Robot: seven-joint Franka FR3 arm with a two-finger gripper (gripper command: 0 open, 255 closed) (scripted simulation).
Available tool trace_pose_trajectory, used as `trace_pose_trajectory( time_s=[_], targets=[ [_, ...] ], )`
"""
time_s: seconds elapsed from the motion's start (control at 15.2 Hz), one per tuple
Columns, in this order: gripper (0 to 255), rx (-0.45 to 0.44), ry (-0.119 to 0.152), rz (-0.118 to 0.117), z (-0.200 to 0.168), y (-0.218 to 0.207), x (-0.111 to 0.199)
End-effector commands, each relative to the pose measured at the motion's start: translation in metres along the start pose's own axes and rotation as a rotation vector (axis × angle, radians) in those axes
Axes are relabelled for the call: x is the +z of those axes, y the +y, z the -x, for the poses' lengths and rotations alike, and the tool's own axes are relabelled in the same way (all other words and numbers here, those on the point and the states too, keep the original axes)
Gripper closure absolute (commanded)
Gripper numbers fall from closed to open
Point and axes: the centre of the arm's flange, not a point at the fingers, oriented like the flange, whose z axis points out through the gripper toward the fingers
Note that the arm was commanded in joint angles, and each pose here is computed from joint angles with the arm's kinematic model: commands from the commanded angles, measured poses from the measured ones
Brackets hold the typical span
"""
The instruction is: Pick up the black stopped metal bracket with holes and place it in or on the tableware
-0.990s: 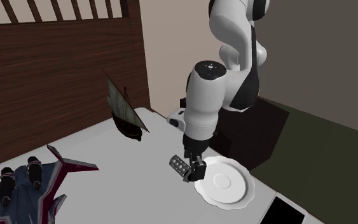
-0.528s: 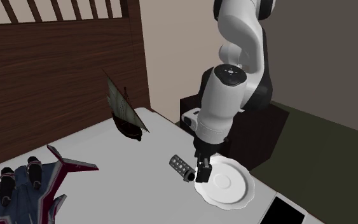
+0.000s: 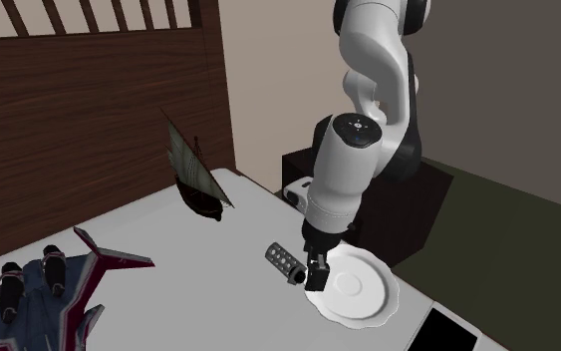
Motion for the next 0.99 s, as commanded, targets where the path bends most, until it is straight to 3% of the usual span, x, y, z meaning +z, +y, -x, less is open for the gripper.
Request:
trace_pose_trajectory(
  time_s=[0.0, 0.07, 0.13, 0.73, 0.92],
  targets=[
    [0, 0.000, 0.000, 0.000, 0.000, 0.000, 0.000],
    [0, 0.000, 0.000, 0.000, 0.000, 0.000, 0.000],
    [255, 0.000, 0.000, 0.000, 0.000, 0.000, 0.000],
    [255, 0.000, 0.000, 0.000, 0.000, 0.000, 0.000],
    [255, 0.000, 0.000, 0.000, -0.002, 0.001, -0.015]
  ],
)
